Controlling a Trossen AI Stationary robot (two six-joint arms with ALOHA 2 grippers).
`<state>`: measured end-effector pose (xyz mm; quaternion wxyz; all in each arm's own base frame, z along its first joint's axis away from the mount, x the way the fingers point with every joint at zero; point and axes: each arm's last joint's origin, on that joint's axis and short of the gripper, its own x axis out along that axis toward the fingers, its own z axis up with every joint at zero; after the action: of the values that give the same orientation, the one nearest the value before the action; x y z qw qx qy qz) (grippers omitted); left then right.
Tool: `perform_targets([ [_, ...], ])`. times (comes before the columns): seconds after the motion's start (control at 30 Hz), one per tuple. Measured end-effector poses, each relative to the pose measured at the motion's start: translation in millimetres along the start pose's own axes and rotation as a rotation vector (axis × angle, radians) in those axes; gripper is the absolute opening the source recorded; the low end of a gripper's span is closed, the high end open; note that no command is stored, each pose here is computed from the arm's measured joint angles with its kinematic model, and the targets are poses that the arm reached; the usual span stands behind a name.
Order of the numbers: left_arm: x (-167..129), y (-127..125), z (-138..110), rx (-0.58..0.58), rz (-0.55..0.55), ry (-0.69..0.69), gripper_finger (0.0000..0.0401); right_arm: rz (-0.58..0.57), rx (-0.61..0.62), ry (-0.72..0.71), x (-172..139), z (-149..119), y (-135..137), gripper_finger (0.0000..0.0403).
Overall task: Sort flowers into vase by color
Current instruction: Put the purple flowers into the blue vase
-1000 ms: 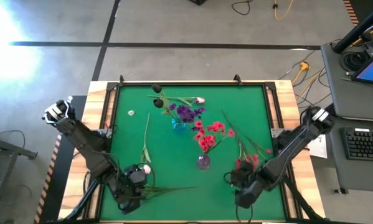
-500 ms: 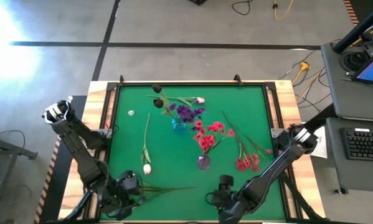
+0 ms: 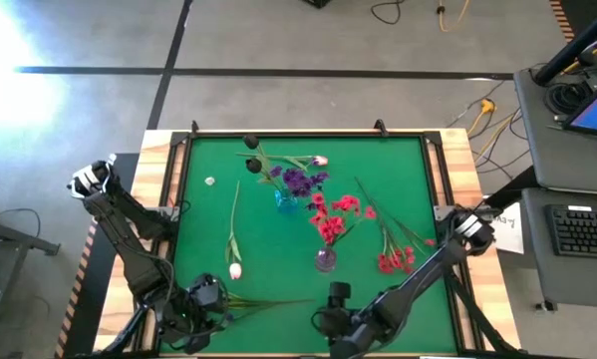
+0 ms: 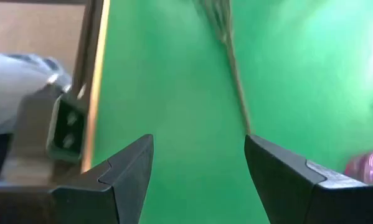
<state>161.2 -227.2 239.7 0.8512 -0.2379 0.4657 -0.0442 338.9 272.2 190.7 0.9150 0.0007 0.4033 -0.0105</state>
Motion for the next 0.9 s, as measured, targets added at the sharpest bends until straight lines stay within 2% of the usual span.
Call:
perform_targets([
  [0.27, 0, 1, 1, 0.016, 0.017, -0.037, 0.0203, 0.012, -0.079, -0.115, 35, 12, -7, 0.0244],
  [0.47, 0, 1, 1, 0.039, 0.027, -0.043, 0.0203, 0.004, -0.135, -0.179, 47, 24, -17, 0.0244],
  [0.67, 1, 2, 2, 0.047, 0.049, -0.08, 0.0203, 0.028, -0.132, -0.319, 66, 38, -22, 0.0244],
  [0.9, 2, 4, 1, 0.051, 0.063, -0.082, 0.0203, 0.018, -0.186, -0.334, 97, 57, -13, 0.0244],
])
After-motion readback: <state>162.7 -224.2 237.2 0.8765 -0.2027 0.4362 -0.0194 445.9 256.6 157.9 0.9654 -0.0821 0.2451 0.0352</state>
